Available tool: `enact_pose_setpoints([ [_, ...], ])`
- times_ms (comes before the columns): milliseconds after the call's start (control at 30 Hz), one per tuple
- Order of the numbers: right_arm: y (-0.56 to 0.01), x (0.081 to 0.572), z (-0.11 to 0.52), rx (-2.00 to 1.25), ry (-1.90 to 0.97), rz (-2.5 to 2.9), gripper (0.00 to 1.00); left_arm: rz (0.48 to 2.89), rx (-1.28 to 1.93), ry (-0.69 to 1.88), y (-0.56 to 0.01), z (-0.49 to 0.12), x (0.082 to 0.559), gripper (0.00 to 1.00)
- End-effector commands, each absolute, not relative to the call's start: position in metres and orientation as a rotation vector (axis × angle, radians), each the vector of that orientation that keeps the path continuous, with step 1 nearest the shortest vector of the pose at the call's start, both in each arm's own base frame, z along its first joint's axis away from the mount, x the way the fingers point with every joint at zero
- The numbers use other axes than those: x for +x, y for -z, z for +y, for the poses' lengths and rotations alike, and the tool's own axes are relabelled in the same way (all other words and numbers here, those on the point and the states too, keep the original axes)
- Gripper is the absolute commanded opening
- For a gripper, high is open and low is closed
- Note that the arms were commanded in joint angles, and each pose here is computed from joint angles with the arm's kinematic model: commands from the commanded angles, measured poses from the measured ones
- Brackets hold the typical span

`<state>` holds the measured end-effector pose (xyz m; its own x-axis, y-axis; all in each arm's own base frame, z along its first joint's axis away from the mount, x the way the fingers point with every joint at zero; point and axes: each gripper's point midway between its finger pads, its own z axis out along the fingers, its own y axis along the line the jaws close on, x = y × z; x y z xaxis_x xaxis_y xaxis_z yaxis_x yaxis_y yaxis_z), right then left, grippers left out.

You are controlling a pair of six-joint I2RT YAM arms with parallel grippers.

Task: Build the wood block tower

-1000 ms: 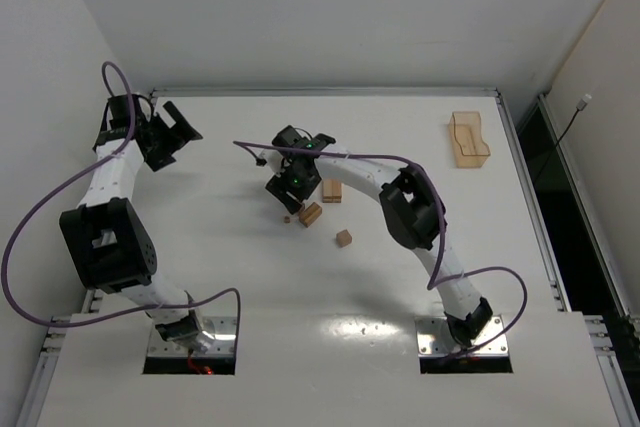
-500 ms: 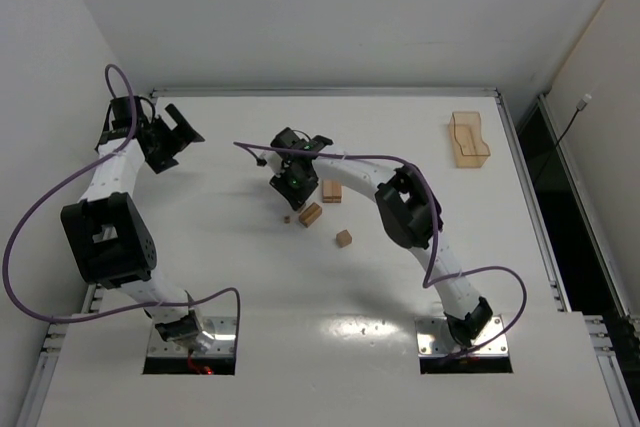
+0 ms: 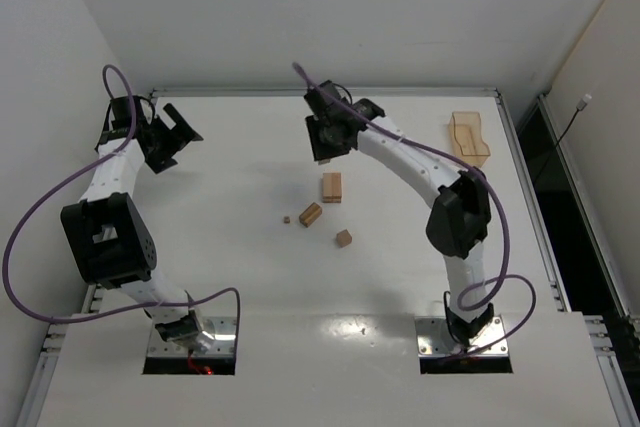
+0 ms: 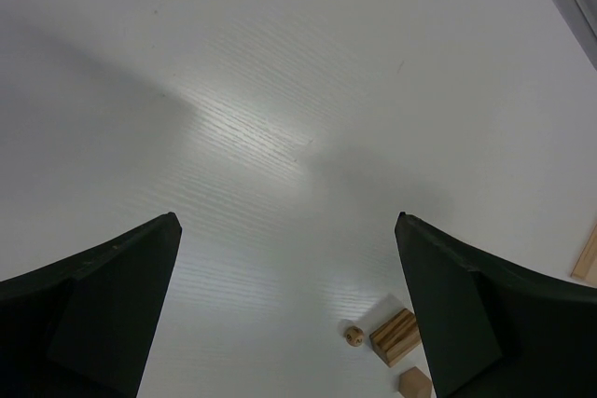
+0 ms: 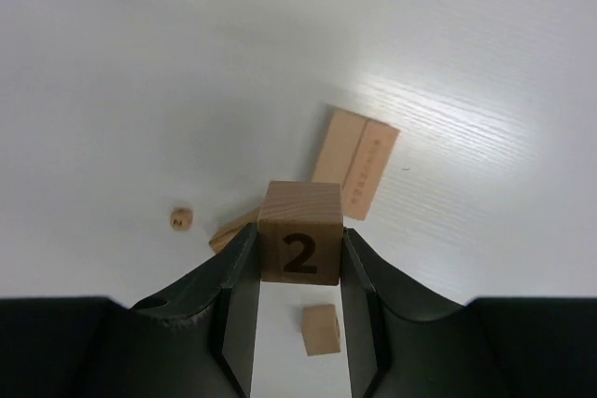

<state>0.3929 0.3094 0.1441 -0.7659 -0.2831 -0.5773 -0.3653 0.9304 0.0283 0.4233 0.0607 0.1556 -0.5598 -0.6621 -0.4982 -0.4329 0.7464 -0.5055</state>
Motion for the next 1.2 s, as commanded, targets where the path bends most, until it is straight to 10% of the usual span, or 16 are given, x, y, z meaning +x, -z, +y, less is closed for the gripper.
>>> enact_pose_setpoints([
  [0,-0.151,0.409,0.281,-0.065,-0.187,2.561,0.00,2.175,-0.798,0.438,-0.182,0.062,0.427,1.00],
  [1167,-0.064,0.437,0.277,-0.040,-0.231,2.713,0.00,2.191,-0.814,0.454,-0.168,0.061,0.430,1.00],
])
